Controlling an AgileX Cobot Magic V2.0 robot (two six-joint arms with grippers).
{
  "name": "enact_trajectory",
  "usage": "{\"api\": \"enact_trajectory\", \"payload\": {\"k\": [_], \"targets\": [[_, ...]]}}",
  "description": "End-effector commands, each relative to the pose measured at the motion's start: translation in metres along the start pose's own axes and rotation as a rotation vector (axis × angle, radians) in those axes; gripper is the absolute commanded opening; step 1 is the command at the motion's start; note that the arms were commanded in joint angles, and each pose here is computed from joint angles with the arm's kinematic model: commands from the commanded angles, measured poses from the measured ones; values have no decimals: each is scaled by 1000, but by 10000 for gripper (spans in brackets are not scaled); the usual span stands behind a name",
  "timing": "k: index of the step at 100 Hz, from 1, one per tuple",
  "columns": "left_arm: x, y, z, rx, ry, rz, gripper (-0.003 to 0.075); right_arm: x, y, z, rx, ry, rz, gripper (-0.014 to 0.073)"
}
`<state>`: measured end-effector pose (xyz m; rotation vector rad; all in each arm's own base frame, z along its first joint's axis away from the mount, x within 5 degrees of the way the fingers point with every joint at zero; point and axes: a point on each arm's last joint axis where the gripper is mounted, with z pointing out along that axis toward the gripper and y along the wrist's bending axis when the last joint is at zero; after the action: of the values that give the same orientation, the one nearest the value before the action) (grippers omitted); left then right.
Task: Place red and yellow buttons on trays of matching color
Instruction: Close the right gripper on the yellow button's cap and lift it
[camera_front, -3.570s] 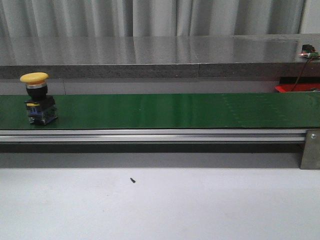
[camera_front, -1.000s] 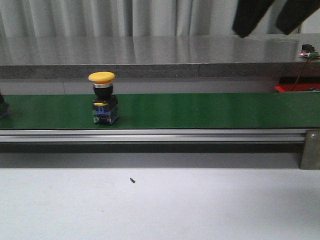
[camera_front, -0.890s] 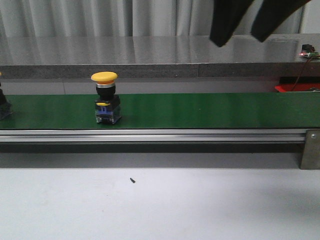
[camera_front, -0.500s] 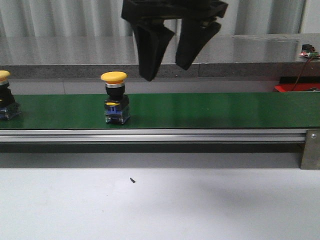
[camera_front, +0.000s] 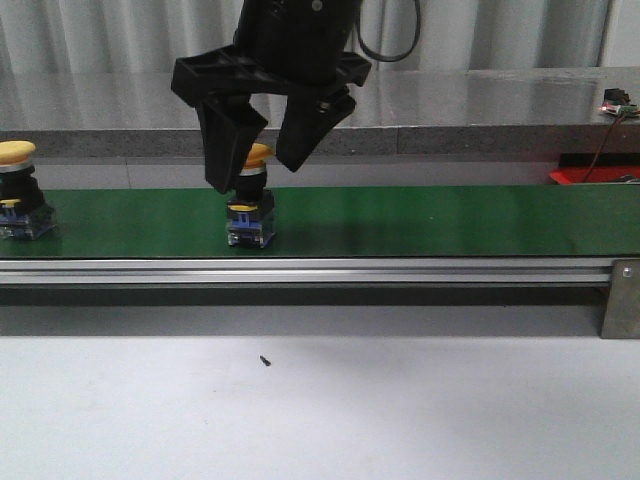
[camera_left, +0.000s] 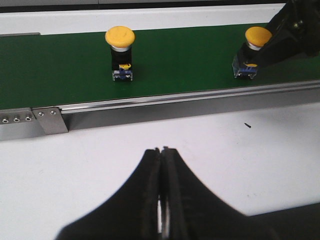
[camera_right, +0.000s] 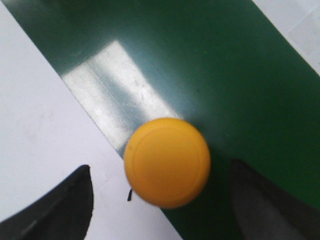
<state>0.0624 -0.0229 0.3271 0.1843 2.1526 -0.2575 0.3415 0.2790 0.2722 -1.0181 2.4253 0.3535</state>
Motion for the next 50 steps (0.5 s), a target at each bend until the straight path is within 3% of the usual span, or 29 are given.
{"api": "enact_trajectory", "payload": {"k": [1, 14, 36, 50], "targets": [[-11, -2, -4, 11, -80, -8, -20, -19, 2, -31, 13, -153, -13, 560], [-11, -2, -4, 11, -80, -8, -20, -21, 1, -31, 22, -181, -14, 540], [-11, -2, -4, 11, -80, -8, -20, -21, 1, -31, 24, -174, -18, 185], [-11, -2, -4, 11, -80, -8, -20, -21, 0, -35, 32, -186, -23, 142]]}}
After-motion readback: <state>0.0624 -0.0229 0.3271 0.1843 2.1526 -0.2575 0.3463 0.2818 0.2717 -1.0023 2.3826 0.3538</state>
